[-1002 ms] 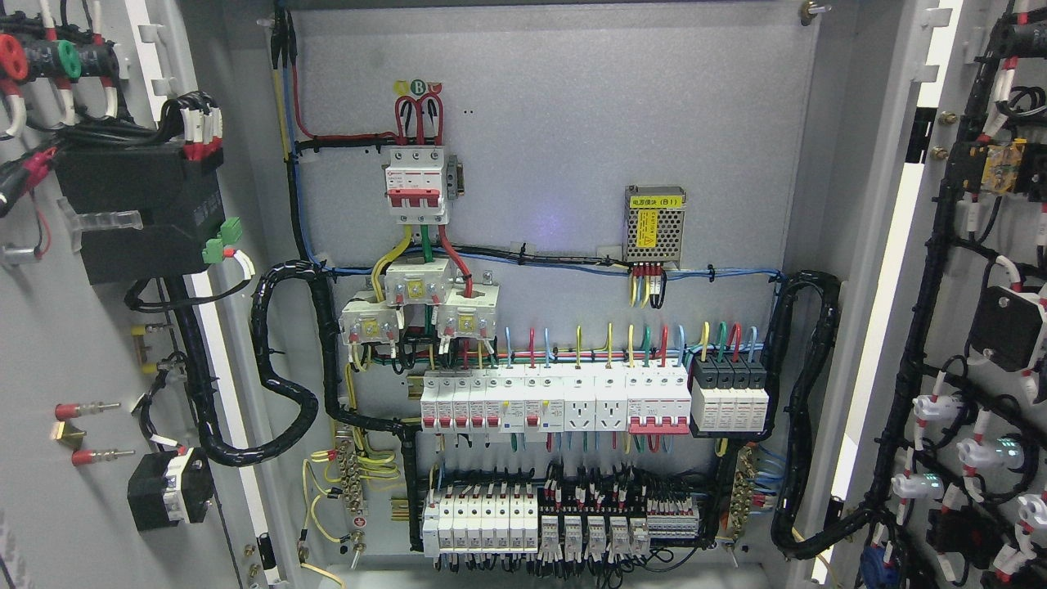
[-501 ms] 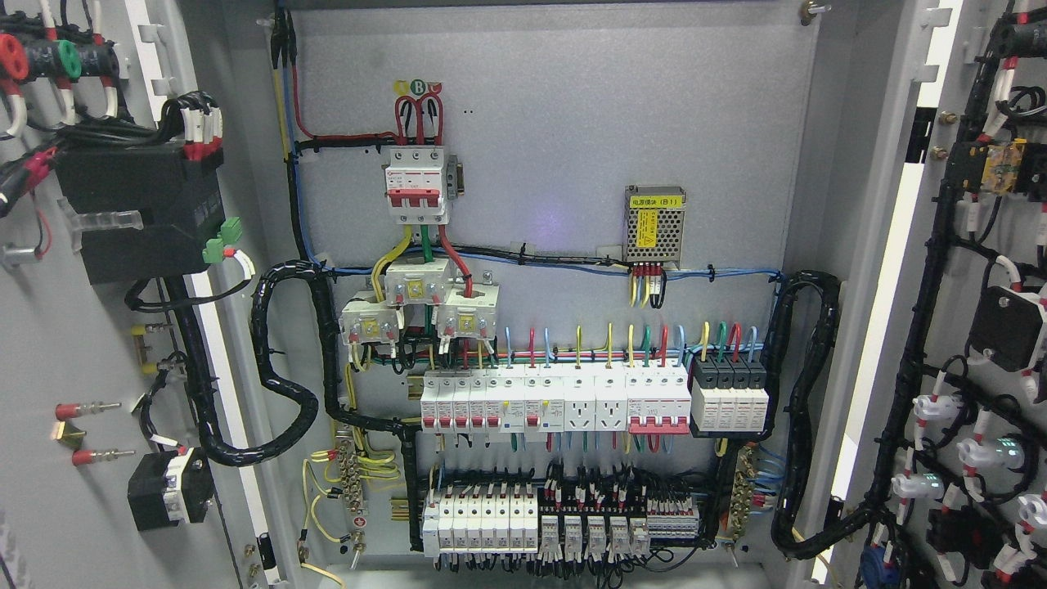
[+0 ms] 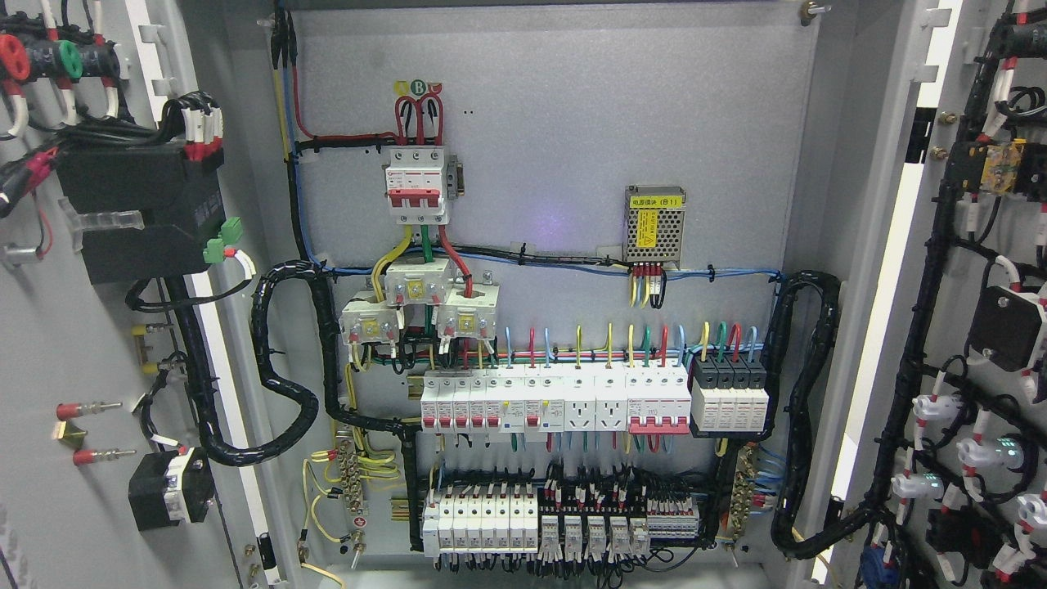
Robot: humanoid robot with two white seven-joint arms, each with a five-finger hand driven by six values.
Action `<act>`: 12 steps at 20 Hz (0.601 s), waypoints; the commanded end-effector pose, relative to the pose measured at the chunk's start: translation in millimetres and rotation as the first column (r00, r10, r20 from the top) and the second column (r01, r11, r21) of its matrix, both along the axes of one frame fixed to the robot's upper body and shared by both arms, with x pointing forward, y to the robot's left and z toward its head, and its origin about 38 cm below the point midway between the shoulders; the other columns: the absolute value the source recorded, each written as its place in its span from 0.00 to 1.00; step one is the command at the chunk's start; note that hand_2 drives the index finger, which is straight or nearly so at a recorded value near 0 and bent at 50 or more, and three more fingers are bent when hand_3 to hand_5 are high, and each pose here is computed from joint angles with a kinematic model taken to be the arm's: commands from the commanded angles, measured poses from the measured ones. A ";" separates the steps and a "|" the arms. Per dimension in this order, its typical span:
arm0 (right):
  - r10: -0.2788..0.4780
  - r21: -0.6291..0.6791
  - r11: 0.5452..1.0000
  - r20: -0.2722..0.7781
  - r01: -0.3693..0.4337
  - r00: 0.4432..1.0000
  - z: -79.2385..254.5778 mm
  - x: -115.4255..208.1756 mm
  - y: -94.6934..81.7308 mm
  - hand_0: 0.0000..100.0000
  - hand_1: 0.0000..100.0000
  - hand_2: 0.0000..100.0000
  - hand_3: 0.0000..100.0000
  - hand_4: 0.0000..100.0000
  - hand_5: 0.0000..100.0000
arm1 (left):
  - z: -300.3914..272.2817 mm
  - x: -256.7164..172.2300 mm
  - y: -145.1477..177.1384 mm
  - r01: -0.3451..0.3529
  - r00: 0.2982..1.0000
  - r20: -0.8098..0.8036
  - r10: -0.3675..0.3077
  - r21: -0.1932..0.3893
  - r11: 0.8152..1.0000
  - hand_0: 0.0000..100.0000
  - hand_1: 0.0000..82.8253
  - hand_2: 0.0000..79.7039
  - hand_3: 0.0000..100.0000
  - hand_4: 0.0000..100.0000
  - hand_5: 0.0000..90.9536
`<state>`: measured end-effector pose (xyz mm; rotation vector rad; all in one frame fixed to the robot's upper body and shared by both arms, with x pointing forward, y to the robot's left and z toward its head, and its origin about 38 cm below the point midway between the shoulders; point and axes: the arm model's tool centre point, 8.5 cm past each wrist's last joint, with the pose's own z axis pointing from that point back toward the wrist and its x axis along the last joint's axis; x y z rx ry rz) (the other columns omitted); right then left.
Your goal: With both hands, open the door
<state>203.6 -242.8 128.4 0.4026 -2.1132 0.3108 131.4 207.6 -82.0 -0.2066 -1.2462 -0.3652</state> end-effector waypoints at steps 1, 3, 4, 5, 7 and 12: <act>-0.035 -0.006 0.999 0.141 0.037 0.989 40.3 -0.1 -13.7 0.00 0.00 0.00 0.00 0.00 0.00 | 76.8 33.2 -8.3 0.104 0.962 0.255 -0.098 -0.010 0.995 0.00 0.00 0.00 0.00 0.04 0.00; -0.035 -0.005 0.999 0.145 0.036 0.989 42.0 0.1 -13.3 0.00 0.00 0.00 0.00 0.00 0.00 | 89.5 37.8 -6.9 0.114 0.951 0.291 -0.104 -0.015 0.993 0.00 0.00 0.00 0.00 0.04 0.00; -0.036 -0.005 0.999 0.159 0.037 0.987 45.6 0.8 -13.7 0.00 0.00 0.00 0.00 0.00 0.00 | 96.9 40.2 -6.4 0.121 0.941 0.319 -0.110 -0.013 0.993 0.00 0.00 0.00 0.00 0.04 0.00; -0.041 -0.002 0.999 0.176 0.042 0.984 50.5 3.0 -14.3 0.00 0.00 0.00 0.00 0.00 0.00 | 102.3 41.1 -6.2 0.128 0.932 0.343 -0.115 -0.015 0.992 0.00 0.00 0.00 0.00 0.04 0.00; -0.044 0.004 0.999 0.199 0.044 0.979 56.5 8.1 -14.2 0.00 0.00 0.00 0.00 0.00 0.00 | 114.0 43.4 -6.0 0.145 0.909 0.398 -0.128 -0.014 0.989 0.00 0.00 0.00 0.00 0.04 0.00; -0.083 0.035 0.996 0.240 0.077 0.967 68.6 19.9 -19.1 0.00 0.00 0.00 0.00 0.00 0.00 | 135.5 46.2 -3.3 0.164 0.852 0.508 -0.128 -0.028 0.986 0.00 0.00 0.00 0.00 0.04 0.00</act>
